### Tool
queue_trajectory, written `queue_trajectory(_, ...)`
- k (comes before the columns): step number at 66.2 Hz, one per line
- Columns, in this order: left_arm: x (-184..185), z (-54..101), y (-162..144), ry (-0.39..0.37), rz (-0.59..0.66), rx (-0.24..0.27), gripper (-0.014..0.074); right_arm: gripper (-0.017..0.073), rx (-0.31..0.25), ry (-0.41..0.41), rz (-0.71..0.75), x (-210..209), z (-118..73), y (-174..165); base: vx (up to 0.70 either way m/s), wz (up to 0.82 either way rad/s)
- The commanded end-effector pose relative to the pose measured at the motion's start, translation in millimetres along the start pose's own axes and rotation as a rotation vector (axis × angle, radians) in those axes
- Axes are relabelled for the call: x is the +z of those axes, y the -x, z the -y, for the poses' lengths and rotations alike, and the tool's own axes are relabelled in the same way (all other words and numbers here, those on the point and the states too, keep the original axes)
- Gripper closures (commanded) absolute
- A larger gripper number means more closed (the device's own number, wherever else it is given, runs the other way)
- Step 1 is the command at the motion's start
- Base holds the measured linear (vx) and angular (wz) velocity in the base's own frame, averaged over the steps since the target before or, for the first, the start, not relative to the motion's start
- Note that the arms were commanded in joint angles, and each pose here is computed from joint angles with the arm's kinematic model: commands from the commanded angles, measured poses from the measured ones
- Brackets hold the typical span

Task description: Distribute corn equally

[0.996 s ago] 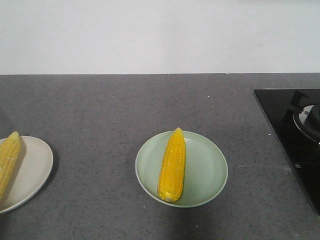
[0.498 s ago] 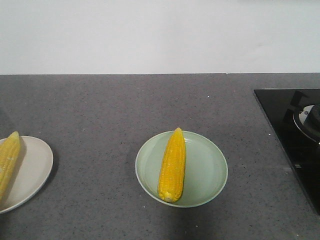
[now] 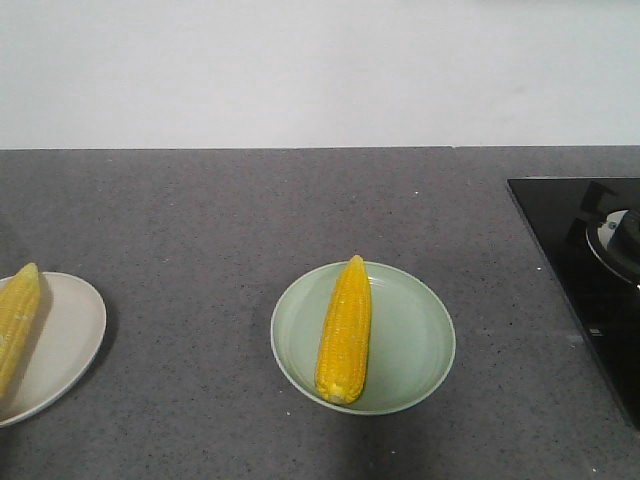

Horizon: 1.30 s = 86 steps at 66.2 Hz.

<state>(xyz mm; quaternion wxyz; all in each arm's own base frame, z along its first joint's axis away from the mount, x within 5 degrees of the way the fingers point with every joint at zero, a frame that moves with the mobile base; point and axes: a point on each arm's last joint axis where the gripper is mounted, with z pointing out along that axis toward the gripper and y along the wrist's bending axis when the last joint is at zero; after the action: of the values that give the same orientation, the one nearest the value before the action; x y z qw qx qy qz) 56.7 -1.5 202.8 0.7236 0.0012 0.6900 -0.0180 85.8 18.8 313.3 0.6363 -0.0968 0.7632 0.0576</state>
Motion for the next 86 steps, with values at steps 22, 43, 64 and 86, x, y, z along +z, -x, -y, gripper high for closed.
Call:
queue_trajectory(22, -1.2, 0.3, 3.1, -0.005, 0.080, -0.015, 0.0600, 0.0570, 0.002, -0.086, 0.208, -6.4, 4.5, -38.4, 0.00, 0.00)
queue_trajectory(43, -1.2, 0.3, 3.1, -0.005, 0.080, -0.015, 0.0600, 0.0570, 0.036, -0.189, 0.268, -17.6, 8.0, -70.8, 0.00, 0.00)
queue_trajectory(64, -1.2, 0.3, 3.1, -0.005, 0.080, -0.015, 0.0600, 0.0570, 0.034, -0.190, 0.322, -14.8, 6.2, -104.6, 0.00, 0.00)
queue_trajectory(86, -1.2, 0.3, 3.1, -0.005, 0.080, -0.015, 0.0600, 0.0570, 0.054, -0.186, 0.328, -13.2, 6.2, -109.0, 0.00, 0.00)
